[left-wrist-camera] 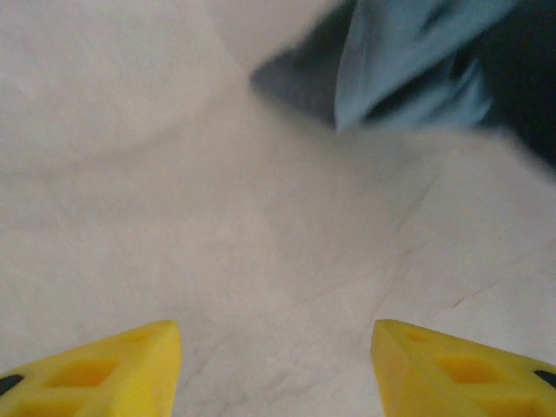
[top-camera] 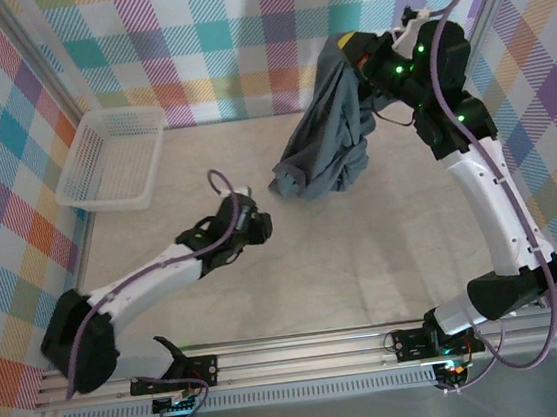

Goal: Fold the inside-out t-shirt

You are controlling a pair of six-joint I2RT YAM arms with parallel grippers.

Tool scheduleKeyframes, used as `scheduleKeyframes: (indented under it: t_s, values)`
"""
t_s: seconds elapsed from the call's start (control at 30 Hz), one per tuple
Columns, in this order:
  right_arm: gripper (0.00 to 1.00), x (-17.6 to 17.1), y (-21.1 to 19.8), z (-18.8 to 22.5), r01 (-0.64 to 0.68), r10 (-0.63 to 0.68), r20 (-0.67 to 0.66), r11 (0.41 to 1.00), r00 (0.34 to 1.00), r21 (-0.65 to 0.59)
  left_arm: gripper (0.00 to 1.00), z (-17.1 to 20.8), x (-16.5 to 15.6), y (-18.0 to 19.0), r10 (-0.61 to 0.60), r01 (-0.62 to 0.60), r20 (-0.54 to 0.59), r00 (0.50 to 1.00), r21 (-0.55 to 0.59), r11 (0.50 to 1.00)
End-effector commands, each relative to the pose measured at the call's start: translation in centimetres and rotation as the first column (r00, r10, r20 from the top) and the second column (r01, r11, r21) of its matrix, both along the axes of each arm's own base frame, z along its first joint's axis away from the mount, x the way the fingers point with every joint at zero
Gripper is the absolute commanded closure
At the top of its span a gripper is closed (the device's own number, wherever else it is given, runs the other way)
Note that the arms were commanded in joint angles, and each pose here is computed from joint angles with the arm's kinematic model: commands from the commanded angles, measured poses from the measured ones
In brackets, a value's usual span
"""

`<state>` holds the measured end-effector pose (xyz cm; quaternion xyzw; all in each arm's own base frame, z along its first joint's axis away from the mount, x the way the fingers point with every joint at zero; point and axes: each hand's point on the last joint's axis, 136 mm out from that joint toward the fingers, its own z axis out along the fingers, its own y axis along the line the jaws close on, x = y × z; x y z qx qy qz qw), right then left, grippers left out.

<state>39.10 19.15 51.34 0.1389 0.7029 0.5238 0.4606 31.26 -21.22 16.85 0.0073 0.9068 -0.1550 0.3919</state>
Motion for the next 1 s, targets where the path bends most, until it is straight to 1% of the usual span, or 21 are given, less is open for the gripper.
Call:
scheduleKeyframes:
  t_s: [0.0, 0.07, 0.1, 0.13, 0.17, 0.2, 0.23, 0.3, 0.33, 0.37, 0.43, 0.47, 0.53, 0.57, 0.63, 0.73, 0.83, 0.87, 0.9, 0.93, 0.97]
  values:
    - [1.00, -3.3, 5.6, -7.7, -0.325, 0.336, 0.013, 0.920, 0.942, -0.221, 0.30, 7.4, 1.1, 1.1, 0.027, -0.006, 0.154, 0.988, -0.134, 0.991]
    - [0.98, -6.9, 8.3, -16.0, -0.475, 0.470, -0.095, 0.820, 0.877, -0.320, 0.25, 9.2, 1.6, 2.6, 0.076, -0.048, 0.159, 0.984, -0.171, 0.984]
    - [0.92, -8.5, 9.0, -19.6, -0.522, 0.497, -0.164, 0.783, 0.852, -0.338, 0.23, 9.9, 1.9, 3.1, 0.094, -0.064, 0.160, 0.983, -0.183, 0.981]
    - [0.81, -10.0, 9.3, -22.9, -0.564, 0.512, -0.236, 0.759, 0.826, -0.327, 0.23, 9.3, 1.8, 3.8, 0.098, -0.079, 0.115, 0.989, -0.160, 0.984]
    - [0.67, -11.3, 9.6, -24.7, -0.602, 0.538, -0.275, 0.741, 0.797, -0.296, 0.23, 9.0, 2.0, 3.7, 0.082, -0.069, 0.089, 0.993, -0.145, 0.987]
    - [0.57, -12.2, 9.5, -25.6, -0.626, 0.555, -0.296, 0.728, 0.777, -0.279, 0.23, 8.7, 2.0, 3.2, 0.044, -0.034, 0.069, 0.997, -0.134, 0.990]
    - [0.49, -12.5, 8.9, -26.0, -0.617, 0.537, -0.310, 0.728, 0.785, -0.299, 0.23, 8.2, 2.1, 2.2, -0.016, 0.021, 0.043, 0.999, -0.123, 0.992]
    - [0.41, -11.7, 6.3, -26.3, -0.509, 0.405, -0.317, 0.758, 0.858, -0.409, 0.23, 6.7, 1.8, -0.2, -0.142, 0.138, -0.023, 0.990, -0.130, 0.982]
    - [0.40, -10.7, 4.2, -26.8, -0.414, 0.286, -0.321, 0.781, 0.903, -0.467, 0.23, 5.6, 1.6, -1.5, -0.206, 0.195, -0.068, 0.976, -0.146, 0.970]
    - [0.44, -9.8, 1.9, -27.7, -0.324, 0.164, -0.334, 0.797, 0.928, -0.509, 0.23, 4.7, 1.5, -2.7, -0.251, 0.234, -0.109, 0.962, -0.149, 0.961]
    - [0.46, -8.9, -2.0, -30.2, -0.206, -0.040, -0.384, 0.790, 0.923, -0.577, 0.23, 2.6, 1.1, -5.1, -0.340, 0.324, -0.171, 0.925, -0.117, 0.939]
    - [0.46, -8.8, -3.1, -31.7, -0.195, -0.094, -0.413, 0.773, 0.906, -0.603, 0.23, 1.2, 0.7, -6.3, -0.379, 0.372, -0.207, 0.902, -0.077, 0.925]
    - [0.44, -8.7, -3.1, -33.6, -0.229, -0.096, -0.444, 0.749, 0.891, -0.622, 0.22, -1.2, 0.8, -7.8, -0.403, 0.423, -0.256, 0.878, 0.023, 0.906]
    - [0.42, -8.6, -2.8, -34.5, -0.247, -0.090, -0.467, 0.753, 0.880, -0.610, 0.21, -2.3, 1.2, -8.5, -0.403, 0.436, -0.267, 0.875, 0.075, 0.897]
    - [0.41, -8.1, -1.7, -35.8, -0.279, -0.063, -0.504, 0.771, 0.861, -0.572, 0.18, -3.8, 2.1, -10.1, -0.429, 0.473, -0.267, 0.863, 0.127, 0.872]
    - [0.40, -6.9, -0.3, -37.3, -0.301, -0.035, -0.534, 0.795, 0.845, -0.527, 0.17, -6.3, 4.8, -11.6, -0.400, 0.449, -0.260, 0.879, 0.169, 0.877]
    - [0.36, -5.5, -0.3, -39.0, -0.292, -0.065, -0.530, 0.774, 0.845, -0.561, 0.16, -8.9, 7.8, -10.6, -0.290, 0.355, -0.242, 0.926, 0.300, 0.885]
    - [0.35, -5.0, -0.3, -39.5, -0.293, -0.077, -0.528, 0.760, 0.845, -0.580, 0.20, -9.4, 8.7, -10.0, -0.250, 0.318, -0.233, 0.940, 0.333, 0.888]
    - [0.35, -4.6, -0.3, -39.9, -0.297, -0.083, -0.529, 0.749, 0.845, -0.593, 0.26, -9.5, 9.2, -9.7, -0.229, 0.299, -0.234, 0.945, 0.336, 0.893]
    - [0.38, -4.2, -0.3, -40.3, -0.303, -0.089, -0.530, 0.736, 0.843, -0.606, 0.35, -9.3, 9.6, -9.3, -0.206, 0.274, -0.227, 0.952, 0.327, 0.905]
    - [0.45, -3.8, -0.2, -40.6, -0.310, -0.085, -0.527, 0.725, 0.846, -0.615, 0.50, -8.5, 9.8, -9.3, -0.202, 0.260, -0.210, 0.957, 0.300, 0.918]
